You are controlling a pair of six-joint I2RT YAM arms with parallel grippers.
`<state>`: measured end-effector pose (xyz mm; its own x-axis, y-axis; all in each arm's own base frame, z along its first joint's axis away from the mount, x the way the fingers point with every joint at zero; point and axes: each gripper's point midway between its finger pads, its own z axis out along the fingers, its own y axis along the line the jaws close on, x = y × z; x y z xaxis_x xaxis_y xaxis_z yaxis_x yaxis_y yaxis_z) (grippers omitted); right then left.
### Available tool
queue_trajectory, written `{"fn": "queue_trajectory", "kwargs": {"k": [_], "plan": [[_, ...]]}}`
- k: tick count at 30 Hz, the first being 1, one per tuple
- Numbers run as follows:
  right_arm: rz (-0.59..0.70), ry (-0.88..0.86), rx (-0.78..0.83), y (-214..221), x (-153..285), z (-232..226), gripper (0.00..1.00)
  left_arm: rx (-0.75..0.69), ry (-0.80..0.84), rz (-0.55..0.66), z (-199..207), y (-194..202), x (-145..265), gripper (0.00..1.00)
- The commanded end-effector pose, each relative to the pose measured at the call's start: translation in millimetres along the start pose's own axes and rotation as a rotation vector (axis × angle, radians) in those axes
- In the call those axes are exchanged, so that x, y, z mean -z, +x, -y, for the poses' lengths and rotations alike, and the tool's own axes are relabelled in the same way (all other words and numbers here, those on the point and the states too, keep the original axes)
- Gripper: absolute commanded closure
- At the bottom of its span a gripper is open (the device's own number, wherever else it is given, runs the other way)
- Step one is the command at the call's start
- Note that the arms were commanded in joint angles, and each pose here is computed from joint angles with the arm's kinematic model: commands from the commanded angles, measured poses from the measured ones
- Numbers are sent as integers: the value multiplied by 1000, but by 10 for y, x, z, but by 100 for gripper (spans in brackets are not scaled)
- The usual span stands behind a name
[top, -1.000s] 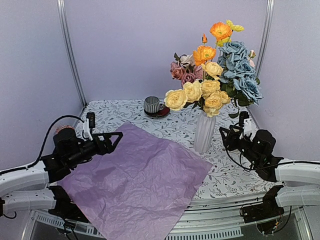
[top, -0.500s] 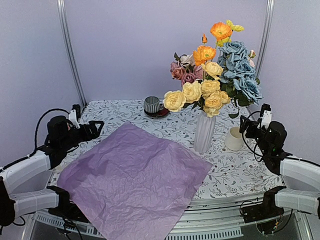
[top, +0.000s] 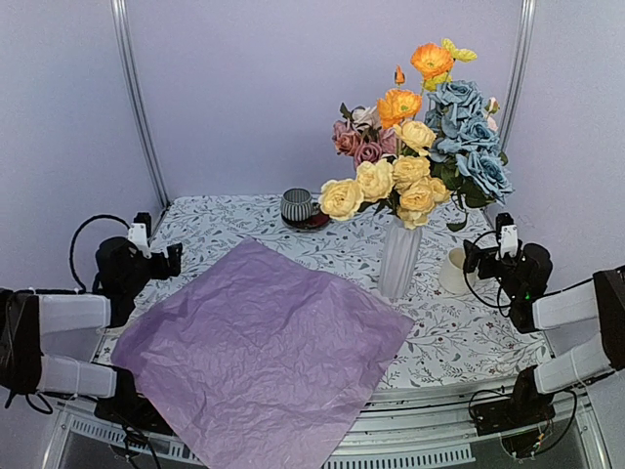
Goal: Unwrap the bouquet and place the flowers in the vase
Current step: Reset both arms
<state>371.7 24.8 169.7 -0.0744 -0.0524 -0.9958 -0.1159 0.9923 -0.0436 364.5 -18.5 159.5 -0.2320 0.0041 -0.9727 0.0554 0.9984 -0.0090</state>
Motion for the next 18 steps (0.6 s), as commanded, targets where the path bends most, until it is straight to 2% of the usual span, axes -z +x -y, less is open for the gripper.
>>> {"fn": "queue_trajectory", "kwargs": {"k": [1,6,10,16,18], "plan": [[88,-3,23,-90,-35,54,1,-45,-14,135,-133,-155,-12,2],[132,-6,26,54,10,55,1,-18,6,186,-173,-145,-85,2],[75,104,-31,128,-67,257,1,-56,5,168,-193,-122,-213,3],[81,114,-37,125,-57,274,1,-77,28,185,-151,-22,-249,2],[81,111,-40,125,-64,269,1,-58,-16,201,-228,-18,-234,2]]}}
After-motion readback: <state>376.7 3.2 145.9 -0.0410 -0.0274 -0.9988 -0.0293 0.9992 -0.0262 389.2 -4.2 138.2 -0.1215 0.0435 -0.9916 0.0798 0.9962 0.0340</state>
